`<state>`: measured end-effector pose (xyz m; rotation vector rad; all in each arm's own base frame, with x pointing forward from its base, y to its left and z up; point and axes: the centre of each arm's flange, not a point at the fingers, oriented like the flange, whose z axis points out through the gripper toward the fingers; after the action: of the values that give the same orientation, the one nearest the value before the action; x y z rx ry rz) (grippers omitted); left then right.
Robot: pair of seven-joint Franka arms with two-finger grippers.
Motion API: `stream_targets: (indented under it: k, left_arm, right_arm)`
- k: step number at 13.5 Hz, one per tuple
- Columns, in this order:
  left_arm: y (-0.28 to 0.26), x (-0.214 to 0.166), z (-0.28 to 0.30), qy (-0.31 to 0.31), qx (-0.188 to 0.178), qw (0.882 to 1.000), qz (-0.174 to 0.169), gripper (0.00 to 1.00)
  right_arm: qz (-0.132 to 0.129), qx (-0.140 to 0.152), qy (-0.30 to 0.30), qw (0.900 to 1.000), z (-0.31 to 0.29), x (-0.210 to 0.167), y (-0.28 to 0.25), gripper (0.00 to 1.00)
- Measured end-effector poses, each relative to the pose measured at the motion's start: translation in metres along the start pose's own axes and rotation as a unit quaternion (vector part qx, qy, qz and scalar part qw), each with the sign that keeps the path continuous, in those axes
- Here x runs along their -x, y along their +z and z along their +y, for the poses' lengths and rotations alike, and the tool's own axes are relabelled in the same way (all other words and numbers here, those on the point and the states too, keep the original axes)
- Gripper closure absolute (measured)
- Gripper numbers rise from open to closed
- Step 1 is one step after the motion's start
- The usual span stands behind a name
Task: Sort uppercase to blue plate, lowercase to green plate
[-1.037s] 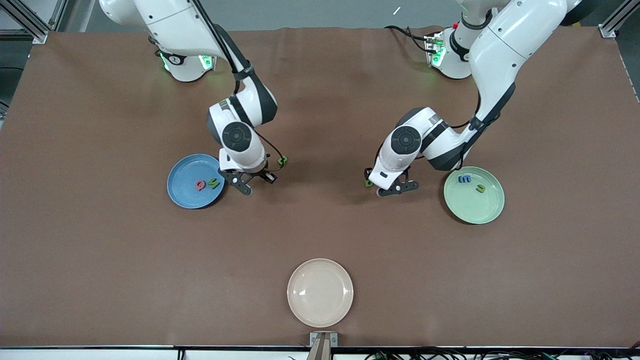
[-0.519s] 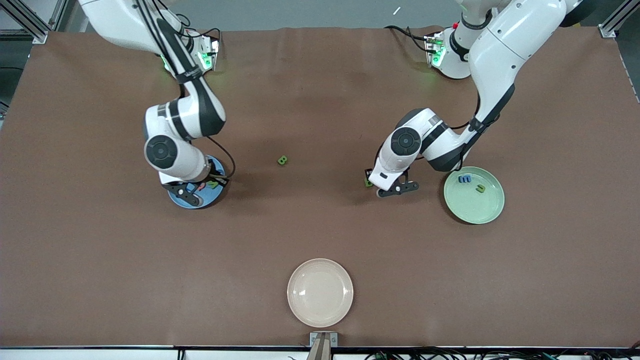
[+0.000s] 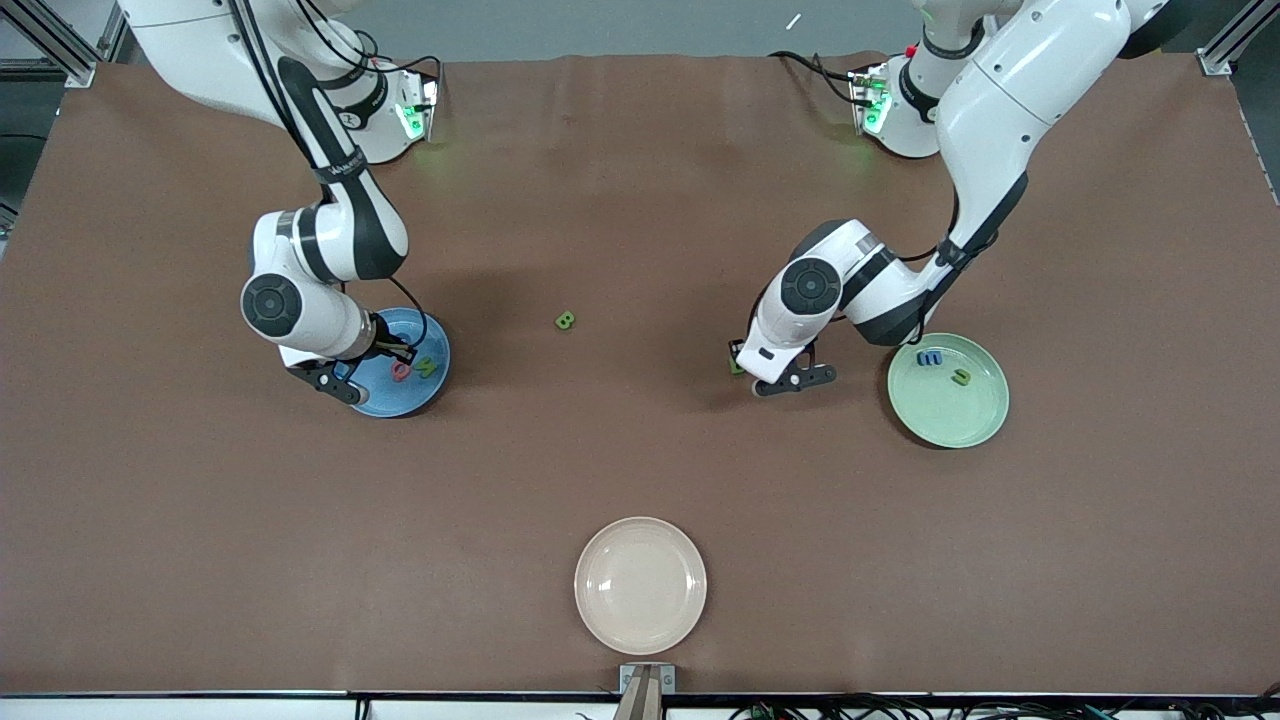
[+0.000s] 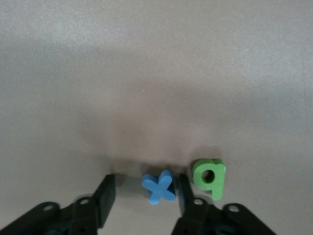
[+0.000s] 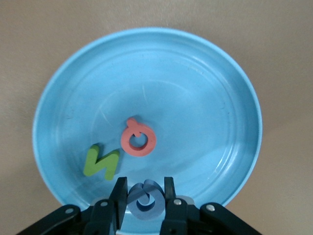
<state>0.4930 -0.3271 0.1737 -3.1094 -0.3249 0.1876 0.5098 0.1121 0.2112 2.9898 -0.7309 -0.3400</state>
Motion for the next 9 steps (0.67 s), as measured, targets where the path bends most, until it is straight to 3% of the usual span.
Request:
stream_targets:
  k: [5, 7, 8, 9]
  left_arm:
    - [-0.0012, -0.0006, 0.0014, 0.0, 0.001, 1.0, 0.001, 0.55]
    - [-0.0023, -0.0009, 0.0025, 0.001, 0.003, 1.0, 0.002, 0.69]
    - [-0.0023, -0.0009, 0.0026, 0.001, 0.003, 1.0, 0.002, 0.7]
    - [-0.0024, -0.0009, 0.0027, 0.001, 0.003, 1.0, 0.003, 0.73]
  right_arm:
    - [0.002, 0.0, -0.001, 1.0, 0.0016, 0.0034, 0.0062, 0.66]
    - [0.002, 0.0, -0.001, 1.0, 0.0017, 0.0041, 0.0073, 0.66]
    - [0.002, 0.0, -0.001, 1.0, 0.0021, 0.0046, 0.0082, 0.66]
    - [0.001, 0.0, -0.002, 1.0, 0.002, 0.0054, 0.0091, 0.59]
